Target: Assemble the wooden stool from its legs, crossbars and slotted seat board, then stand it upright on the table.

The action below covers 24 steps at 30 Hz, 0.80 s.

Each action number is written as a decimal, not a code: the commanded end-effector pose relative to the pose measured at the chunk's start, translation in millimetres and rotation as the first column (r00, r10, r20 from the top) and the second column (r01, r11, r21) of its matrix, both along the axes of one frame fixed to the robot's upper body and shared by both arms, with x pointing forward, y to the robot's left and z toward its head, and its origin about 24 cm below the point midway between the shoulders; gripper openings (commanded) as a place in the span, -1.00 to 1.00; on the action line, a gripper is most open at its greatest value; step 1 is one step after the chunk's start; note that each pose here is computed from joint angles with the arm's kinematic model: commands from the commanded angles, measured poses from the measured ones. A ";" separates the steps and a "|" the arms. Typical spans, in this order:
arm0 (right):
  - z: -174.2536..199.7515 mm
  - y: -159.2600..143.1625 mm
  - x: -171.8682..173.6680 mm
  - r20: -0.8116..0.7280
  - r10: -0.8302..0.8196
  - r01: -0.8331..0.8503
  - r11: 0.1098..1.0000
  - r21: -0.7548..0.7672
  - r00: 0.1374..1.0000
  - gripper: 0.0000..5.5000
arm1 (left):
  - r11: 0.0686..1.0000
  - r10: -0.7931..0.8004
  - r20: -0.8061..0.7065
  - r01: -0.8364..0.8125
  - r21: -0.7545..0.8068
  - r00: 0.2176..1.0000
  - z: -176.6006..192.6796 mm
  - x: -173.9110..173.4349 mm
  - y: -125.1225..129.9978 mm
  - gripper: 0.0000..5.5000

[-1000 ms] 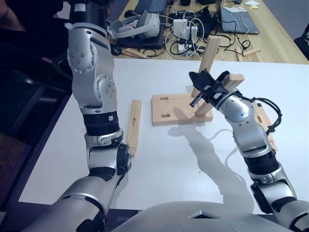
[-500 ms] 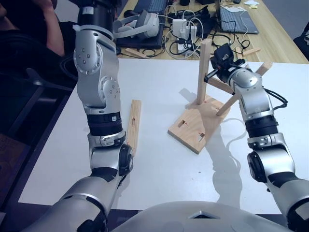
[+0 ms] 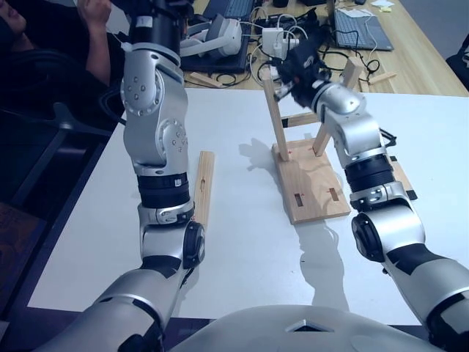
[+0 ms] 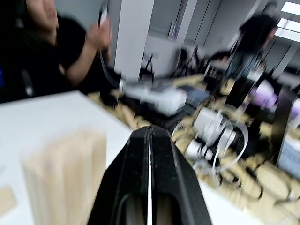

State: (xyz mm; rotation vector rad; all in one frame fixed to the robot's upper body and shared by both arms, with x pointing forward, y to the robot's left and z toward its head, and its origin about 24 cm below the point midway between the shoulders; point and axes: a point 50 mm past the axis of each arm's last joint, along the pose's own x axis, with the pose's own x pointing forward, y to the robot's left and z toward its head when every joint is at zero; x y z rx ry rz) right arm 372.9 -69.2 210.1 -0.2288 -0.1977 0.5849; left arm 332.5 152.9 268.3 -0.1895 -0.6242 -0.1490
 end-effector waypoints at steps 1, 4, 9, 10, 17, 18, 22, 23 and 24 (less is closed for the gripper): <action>37.1 -37.6 -30.7 0.221 -0.068 0.061 0.997 0.040 0.973 -0.88 | 1.000 -0.006 -0.028 0.007 0.003 1.000 -7.9 -5.0 -3.4 0.27; 28.0 -108.8 -52.5 0.226 -0.263 0.268 0.963 0.010 0.938 -0.68 | 1.000 -0.004 -0.043 0.004 0.003 0.999 -15.1 -9.7 -3.6 0.27; -50.9 -211.9 -110.1 -0.043 -0.461 0.450 0.880 -0.152 0.886 -0.34 | 0.999 0.036 -0.068 -0.037 -0.017 0.997 -26.1 -19.1 1.7 0.27; -71.8 -234.3 -129.2 -0.114 -0.515 0.489 0.850 -0.197 0.849 -0.29 | 0.999 0.037 -0.070 -0.039 -0.020 0.997 -27.5 -19.8 1.3 0.27; -148.2 -308.4 -228.7 -0.390 -0.657 0.487 0.747 -0.453 0.645 0.19 | 0.998 0.048 -0.077 -0.051 -0.037 0.996 -30.0 -23.1 2.1 0.27; -157.8 -310.0 -236.4 -0.445 -0.641 0.446 0.762 -0.470 0.626 0.24 | 0.998 0.047 -0.078 -0.051 -0.040 0.996 -29.6 -23.1 1.8 0.27; -176.7 -302.6 -242.7 -0.606 -0.565 0.337 0.824 -0.456 0.561 0.35 | 0.999 0.025 -0.075 -0.028 -0.042 0.997 -24.0 -21.2 -2.3 0.27; -180.3 -301.4 -240.8 -0.634 -0.553 0.330 0.832 -0.445 0.540 0.35 | 0.999 0.021 -0.071 -0.024 -0.043 0.997 -21.8 -20.5 -2.9 0.27; -185.3 -301.1 -238.6 -0.651 -0.553 0.320 0.833 -0.452 0.520 0.35 | 0.999 0.015 -0.070 -0.018 -0.043 0.997 -20.5 -19.4 -3.4 0.27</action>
